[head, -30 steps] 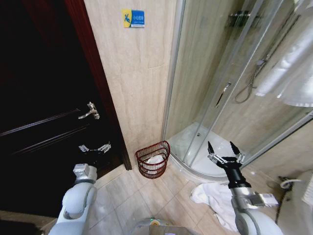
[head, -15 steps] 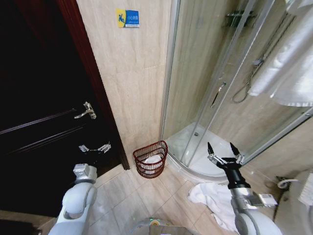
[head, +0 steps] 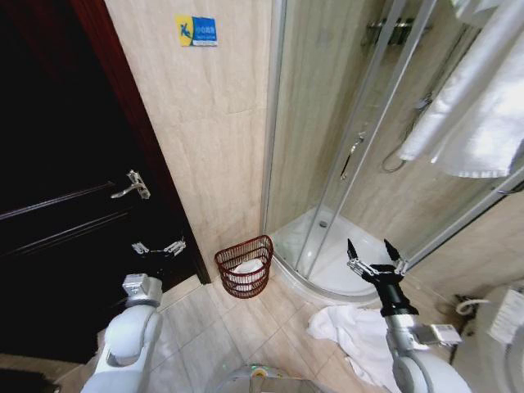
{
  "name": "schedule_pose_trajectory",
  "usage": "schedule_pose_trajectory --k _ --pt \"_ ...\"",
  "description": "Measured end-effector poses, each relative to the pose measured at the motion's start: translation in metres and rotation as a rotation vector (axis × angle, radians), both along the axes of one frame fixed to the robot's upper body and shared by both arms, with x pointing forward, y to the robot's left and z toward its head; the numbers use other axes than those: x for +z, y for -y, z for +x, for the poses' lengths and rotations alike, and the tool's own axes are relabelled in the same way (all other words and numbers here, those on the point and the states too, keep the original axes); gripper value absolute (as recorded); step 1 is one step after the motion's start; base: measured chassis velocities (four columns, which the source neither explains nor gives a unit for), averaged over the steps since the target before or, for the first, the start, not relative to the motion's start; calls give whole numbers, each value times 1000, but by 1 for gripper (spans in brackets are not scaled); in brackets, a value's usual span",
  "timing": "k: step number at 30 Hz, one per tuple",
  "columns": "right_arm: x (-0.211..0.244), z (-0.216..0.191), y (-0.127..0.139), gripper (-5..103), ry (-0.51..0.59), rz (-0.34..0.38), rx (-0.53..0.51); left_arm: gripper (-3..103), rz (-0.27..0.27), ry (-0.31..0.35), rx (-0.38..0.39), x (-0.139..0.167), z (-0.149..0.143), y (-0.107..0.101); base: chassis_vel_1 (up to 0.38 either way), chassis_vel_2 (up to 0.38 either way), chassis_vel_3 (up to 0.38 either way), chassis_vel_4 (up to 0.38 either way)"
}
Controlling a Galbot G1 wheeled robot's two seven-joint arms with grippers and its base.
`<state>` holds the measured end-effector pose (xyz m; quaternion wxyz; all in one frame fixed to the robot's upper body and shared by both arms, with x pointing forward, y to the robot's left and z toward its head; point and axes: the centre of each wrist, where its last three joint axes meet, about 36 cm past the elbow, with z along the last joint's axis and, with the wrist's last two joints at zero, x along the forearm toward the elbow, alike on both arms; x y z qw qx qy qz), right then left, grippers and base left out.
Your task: Discard the used towel into the hamper.
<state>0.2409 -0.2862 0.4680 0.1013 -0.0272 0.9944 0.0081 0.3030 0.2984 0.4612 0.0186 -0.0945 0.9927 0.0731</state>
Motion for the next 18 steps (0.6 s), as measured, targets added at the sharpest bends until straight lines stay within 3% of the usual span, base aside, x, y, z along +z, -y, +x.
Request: schedule_pose_trajectory --k 18 --pt "3 -2 2 100 3 -9 -3 100 0 0 0 0 0 0 -96 -106 103 105"
